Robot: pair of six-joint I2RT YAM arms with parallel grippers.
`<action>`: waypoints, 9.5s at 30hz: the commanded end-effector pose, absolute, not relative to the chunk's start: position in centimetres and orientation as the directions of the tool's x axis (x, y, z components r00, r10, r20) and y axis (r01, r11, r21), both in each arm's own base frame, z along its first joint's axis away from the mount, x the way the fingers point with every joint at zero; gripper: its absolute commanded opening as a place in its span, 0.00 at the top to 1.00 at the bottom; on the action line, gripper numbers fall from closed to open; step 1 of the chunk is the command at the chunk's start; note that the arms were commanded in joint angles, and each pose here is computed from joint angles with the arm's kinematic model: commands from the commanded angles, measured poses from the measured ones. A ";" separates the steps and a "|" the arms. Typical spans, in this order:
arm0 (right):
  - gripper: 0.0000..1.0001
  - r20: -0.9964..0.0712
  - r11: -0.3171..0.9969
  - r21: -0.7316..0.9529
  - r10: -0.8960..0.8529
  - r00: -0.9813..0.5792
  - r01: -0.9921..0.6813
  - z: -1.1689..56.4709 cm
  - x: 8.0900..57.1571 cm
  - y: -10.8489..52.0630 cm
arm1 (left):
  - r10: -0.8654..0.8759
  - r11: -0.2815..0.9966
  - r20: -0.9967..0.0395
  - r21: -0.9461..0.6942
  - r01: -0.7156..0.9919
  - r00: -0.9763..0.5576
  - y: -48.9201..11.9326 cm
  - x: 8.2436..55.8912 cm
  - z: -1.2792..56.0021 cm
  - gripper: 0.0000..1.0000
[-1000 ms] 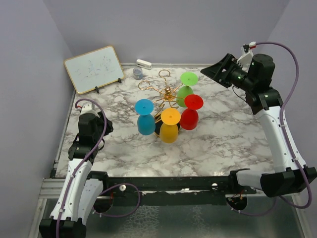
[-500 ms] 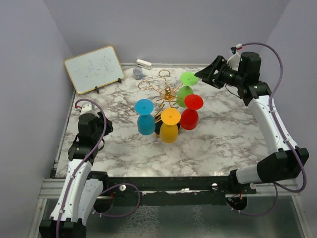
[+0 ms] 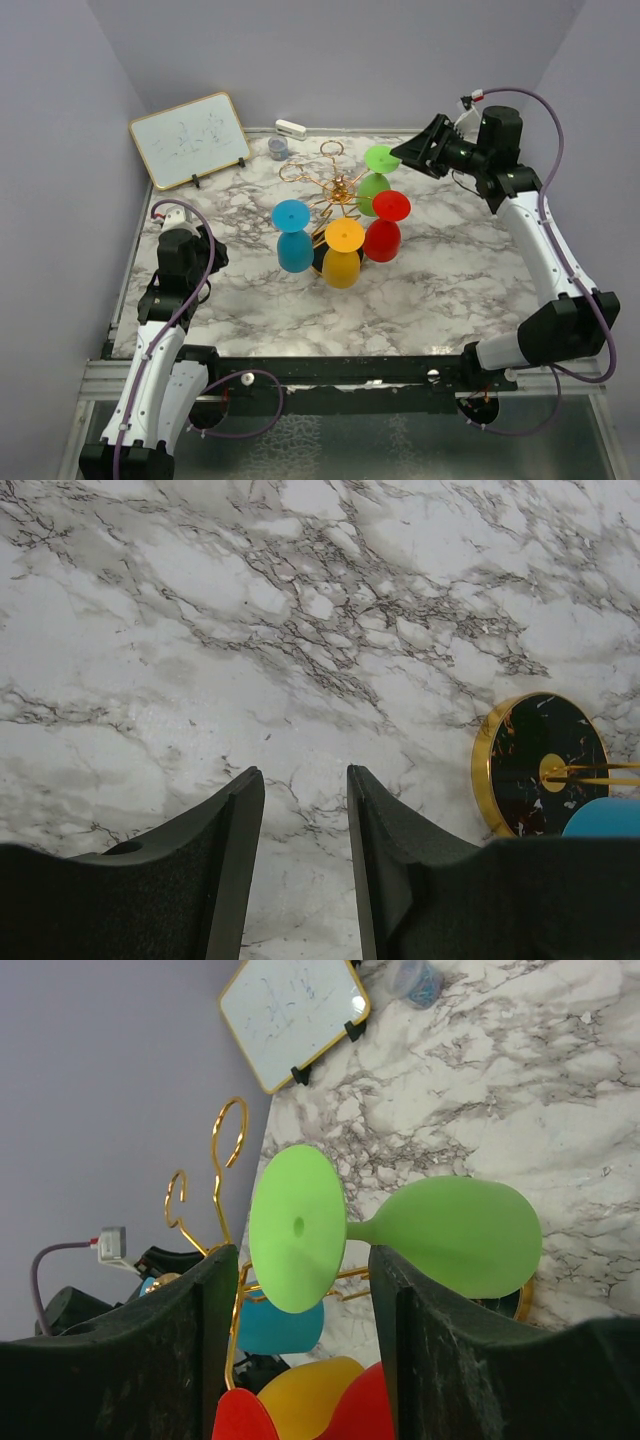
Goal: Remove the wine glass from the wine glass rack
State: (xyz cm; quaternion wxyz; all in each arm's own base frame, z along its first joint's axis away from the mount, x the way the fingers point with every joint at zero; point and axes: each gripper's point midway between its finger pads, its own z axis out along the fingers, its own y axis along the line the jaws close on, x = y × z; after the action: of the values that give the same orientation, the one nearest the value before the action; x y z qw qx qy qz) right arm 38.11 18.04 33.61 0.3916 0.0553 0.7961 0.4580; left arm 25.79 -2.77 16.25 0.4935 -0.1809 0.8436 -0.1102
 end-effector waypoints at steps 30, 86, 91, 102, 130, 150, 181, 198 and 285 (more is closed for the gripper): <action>0.89 -0.561 0.543 0.786 0.425 -0.711 -0.295 32.2 38.8 18.8 | -0.420 0.907 -0.802 -0.370 -0.199 -0.424 -2.6 25.9 17.1 0.59; 0.99 -0.513 0.436 0.831 0.366 -0.776 -0.344 33.3 33.3 20.8 | -0.425 0.905 -0.802 -0.377 -0.195 -0.419 -2.7 25.9 17.2 0.59; 0.99 -0.574 0.518 0.792 0.448 -0.686 -0.324 33.9 32.8 19.0 | -0.425 0.905 -0.803 -0.378 -0.195 -0.419 -2.7 25.9 17.2 0.59; 0.99 -0.761 0.631 0.642 0.460 -0.456 -0.436 39.4 32.0 16.5 | -0.426 0.905 -0.805 -0.376 -0.199 -0.413 -2.6 25.9 17.4 0.58; 0.99 -0.988 0.632 0.152 0.126 -0.093 -0.760 51.4 29.3 27.7 | -0.425 0.905 -0.819 -0.369 -0.214 -0.385 -2.1 25.7 18.2 0.58; 0.99 -0.868 0.565 -0.489 -0.237 0.437 -0.664 45.8 15.9 43.5 | -0.658 0.742 -0.747 -0.620 -0.256 -0.097 -0.6 18.0 33.3 0.36; 0.99 -0.537 0.501 -0.793 -0.303 0.787 -0.348 36.1 8.8 44.2 | -0.869 0.014 0.013 -0.999 -0.051 -0.494 -11.6 9.5 34.7 0.32; 0.99 -0.515 0.459 -0.814 -0.283 0.809 -0.357 34.8 7.1 46.3 | -0.832 -0.050 0.072 -0.997 -0.056 -0.549 -12.7 9.7 34.2 0.57; 0.33 -0.988 0.707 -0.071 0.049 0.149 -0.703 58.3 26.1 34.5 | -0.807 0.515 -0.565 -0.815 0.265 -0.169 -8.1 14.3 33.5 1.00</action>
State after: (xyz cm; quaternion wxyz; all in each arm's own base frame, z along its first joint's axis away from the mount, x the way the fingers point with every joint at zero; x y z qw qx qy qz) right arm 28.17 35.22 60.23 0.7776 -0.2442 0.5640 0.1325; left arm 13.99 -6.82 31.92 0.5955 -0.2661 0.6272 -0.4257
